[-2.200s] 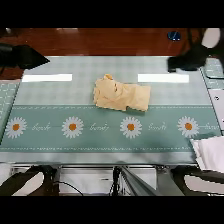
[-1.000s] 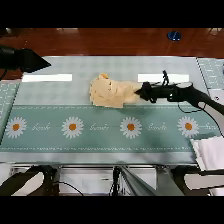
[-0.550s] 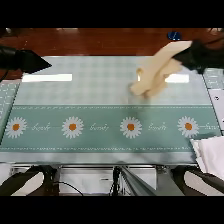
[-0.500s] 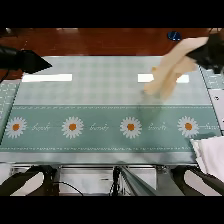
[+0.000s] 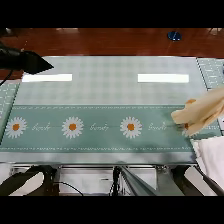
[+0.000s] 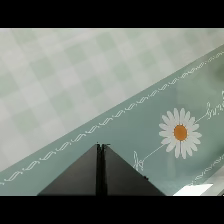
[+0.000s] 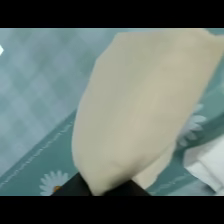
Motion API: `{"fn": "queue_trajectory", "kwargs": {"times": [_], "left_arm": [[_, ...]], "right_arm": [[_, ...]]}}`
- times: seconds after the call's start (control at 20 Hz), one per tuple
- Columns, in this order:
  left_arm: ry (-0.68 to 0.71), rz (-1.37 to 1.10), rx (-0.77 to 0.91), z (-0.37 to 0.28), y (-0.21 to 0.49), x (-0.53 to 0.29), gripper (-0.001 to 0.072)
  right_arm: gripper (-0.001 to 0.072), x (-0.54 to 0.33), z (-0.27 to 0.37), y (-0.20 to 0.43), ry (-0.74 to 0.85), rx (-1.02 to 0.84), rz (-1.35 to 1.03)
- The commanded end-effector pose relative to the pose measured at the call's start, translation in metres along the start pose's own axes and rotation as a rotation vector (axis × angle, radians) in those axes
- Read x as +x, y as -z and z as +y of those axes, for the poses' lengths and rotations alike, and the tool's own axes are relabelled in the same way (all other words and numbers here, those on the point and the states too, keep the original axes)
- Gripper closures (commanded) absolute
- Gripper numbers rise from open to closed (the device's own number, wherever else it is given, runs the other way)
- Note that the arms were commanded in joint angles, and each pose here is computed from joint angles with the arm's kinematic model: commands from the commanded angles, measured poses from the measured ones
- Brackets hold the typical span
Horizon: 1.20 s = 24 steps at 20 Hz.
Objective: Fold the shirts.
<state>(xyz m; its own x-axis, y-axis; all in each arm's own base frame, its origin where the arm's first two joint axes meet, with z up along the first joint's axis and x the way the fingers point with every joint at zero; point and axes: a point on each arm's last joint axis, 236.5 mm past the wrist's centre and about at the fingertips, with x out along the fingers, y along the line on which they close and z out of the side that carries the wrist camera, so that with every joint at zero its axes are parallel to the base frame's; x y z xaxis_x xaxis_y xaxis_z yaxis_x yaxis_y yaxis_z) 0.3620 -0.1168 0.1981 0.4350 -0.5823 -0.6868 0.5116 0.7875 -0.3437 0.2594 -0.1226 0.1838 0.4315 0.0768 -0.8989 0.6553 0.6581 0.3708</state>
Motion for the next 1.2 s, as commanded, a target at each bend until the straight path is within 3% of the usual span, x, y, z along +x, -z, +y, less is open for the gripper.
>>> {"fn": "queue_trajectory", "kwargs": {"times": [0.0, 0.4, 0.9, 1.15], "left_arm": [[0.001, 0.001, 0.004, 0.000, 0.000, 0.000, 0.0664], [-0.003, -0.004, 0.020, 0.001, -0.001, 0.000, 0.0665], [-0.052, -0.099, 0.028, 0.013, -0.024, -0.001, 0.0665], [-0.081, -0.154, 0.028, 0.020, -0.037, -0.003, 0.0665]], "right_arm": [[0.0687, -0.018, -0.082, 0.013, 0.296, 0.086, 0.043], [0.0686, -0.053, -0.189, 0.032, 0.624, 0.237, 0.061], [0.0686, -0.080, -0.295, 0.176, 0.970, 0.555, 0.375], [0.0686, -0.064, -0.321, 0.208, 0.986, 0.614, 0.452]]}}
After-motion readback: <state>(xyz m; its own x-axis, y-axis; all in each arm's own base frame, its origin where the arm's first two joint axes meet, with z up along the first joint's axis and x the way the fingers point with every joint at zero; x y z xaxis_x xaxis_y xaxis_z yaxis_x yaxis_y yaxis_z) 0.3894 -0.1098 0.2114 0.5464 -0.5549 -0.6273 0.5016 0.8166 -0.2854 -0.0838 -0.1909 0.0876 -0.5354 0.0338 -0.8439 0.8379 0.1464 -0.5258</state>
